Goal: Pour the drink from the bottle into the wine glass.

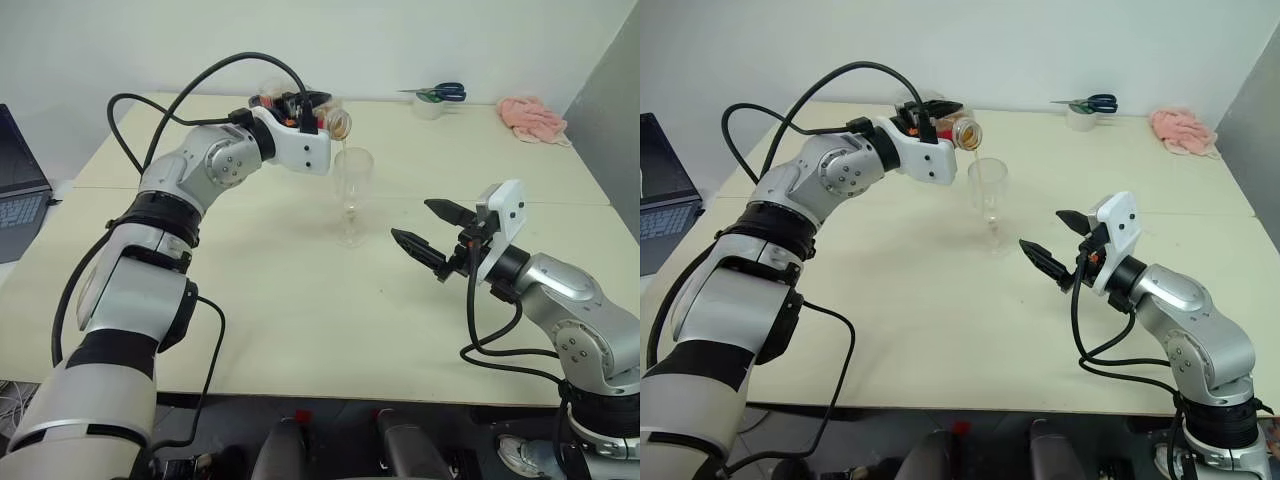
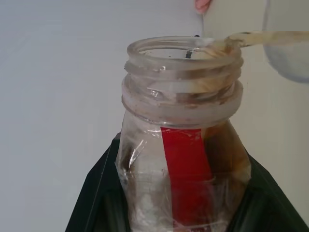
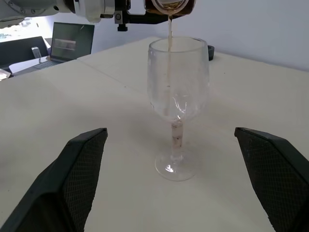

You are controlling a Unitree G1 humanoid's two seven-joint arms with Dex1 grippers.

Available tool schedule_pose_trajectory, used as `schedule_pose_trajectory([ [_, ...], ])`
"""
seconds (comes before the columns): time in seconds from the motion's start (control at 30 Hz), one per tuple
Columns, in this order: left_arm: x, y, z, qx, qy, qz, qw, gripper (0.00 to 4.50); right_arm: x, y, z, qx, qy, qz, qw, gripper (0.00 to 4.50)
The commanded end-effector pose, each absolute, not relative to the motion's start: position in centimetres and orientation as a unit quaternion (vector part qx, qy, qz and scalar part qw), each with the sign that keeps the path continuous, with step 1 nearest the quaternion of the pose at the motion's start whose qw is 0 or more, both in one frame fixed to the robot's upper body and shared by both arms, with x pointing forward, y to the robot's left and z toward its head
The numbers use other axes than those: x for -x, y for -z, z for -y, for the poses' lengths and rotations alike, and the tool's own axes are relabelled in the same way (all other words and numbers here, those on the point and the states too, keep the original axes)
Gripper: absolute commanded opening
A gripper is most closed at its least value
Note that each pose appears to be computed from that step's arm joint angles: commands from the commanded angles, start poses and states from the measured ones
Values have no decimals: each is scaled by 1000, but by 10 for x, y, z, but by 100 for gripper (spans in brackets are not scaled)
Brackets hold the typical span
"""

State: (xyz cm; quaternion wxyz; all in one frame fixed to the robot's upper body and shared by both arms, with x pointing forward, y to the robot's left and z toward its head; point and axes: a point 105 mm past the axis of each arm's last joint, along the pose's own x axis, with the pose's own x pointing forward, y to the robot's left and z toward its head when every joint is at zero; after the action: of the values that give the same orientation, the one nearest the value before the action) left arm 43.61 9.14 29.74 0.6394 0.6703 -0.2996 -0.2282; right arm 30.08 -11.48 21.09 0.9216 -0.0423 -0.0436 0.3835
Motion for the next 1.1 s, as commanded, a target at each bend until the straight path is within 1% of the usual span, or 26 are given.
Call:
schedule_pose_trajectory([
  [0.03, -432, -322, -89, -673, 206, 331, 628, 180, -294, -223, 110, 55, -395, 70, 915, 450],
  [0.4, -434, -324, -88, -686, 201, 334, 615, 180, -293, -224, 110, 60, -392, 74, 915, 450],
  [0.6, -433, -323, -86, -696, 207, 337, 600, 180, -292, -224, 108, 59, -394, 76, 914, 450],
  [1.1, -434, -318, -83, -708, 213, 333, 586, 180, -292, -228, 102, 61, -398, 88, 911, 450],
])
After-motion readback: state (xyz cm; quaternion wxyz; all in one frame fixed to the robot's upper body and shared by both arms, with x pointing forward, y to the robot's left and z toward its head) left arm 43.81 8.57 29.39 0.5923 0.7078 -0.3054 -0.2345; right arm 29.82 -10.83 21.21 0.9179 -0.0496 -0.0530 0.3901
